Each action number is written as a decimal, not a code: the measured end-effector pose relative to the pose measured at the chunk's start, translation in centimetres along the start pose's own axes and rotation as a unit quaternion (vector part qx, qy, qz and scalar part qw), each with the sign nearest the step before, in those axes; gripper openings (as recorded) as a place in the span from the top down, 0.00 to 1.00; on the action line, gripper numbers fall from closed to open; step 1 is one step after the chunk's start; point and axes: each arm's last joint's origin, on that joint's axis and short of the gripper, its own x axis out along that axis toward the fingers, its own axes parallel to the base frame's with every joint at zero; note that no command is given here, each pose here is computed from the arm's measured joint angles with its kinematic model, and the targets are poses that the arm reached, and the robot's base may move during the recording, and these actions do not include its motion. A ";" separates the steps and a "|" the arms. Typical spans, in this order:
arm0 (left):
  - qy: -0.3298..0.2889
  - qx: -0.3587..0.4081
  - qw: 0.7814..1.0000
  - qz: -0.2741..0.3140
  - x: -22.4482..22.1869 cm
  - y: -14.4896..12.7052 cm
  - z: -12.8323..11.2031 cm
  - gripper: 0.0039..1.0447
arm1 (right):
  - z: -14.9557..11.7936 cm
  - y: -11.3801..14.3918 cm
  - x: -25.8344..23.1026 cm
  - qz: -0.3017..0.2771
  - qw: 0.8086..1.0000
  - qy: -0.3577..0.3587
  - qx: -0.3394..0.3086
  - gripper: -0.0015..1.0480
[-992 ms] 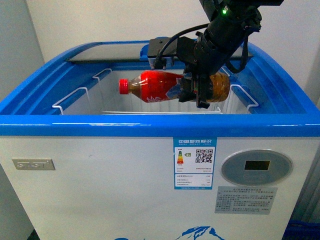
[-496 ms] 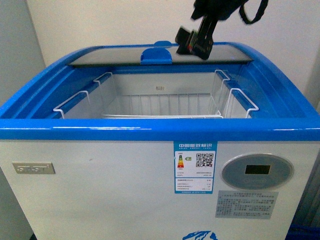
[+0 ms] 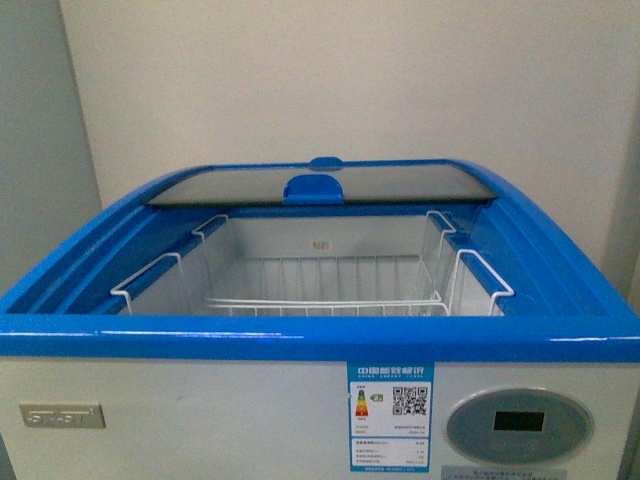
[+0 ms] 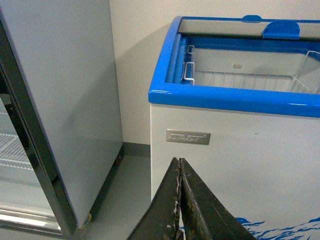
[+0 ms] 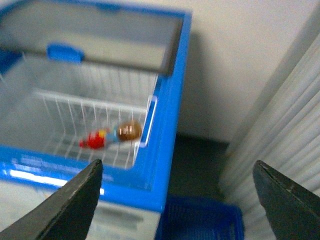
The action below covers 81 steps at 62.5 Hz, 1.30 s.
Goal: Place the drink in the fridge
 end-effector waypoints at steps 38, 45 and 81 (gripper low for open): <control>0.000 0.000 1.000 0.000 0.0 0.0 0.0 0.98 | -16.6 -0.7 -4.2 -0.005 0.995 -0.090 0.032 0.97; 0.000 0.000 1.000 0.000 0.0 0.0 0.0 0.98 | -18.4 -0.5 -4.1 -0.004 0.996 -0.079 0.032 0.97; 0.000 0.000 1.000 0.000 0.0 0.0 0.0 0.98 | -21.9 -0.3 -4.8 -0.004 0.996 -0.080 0.032 0.97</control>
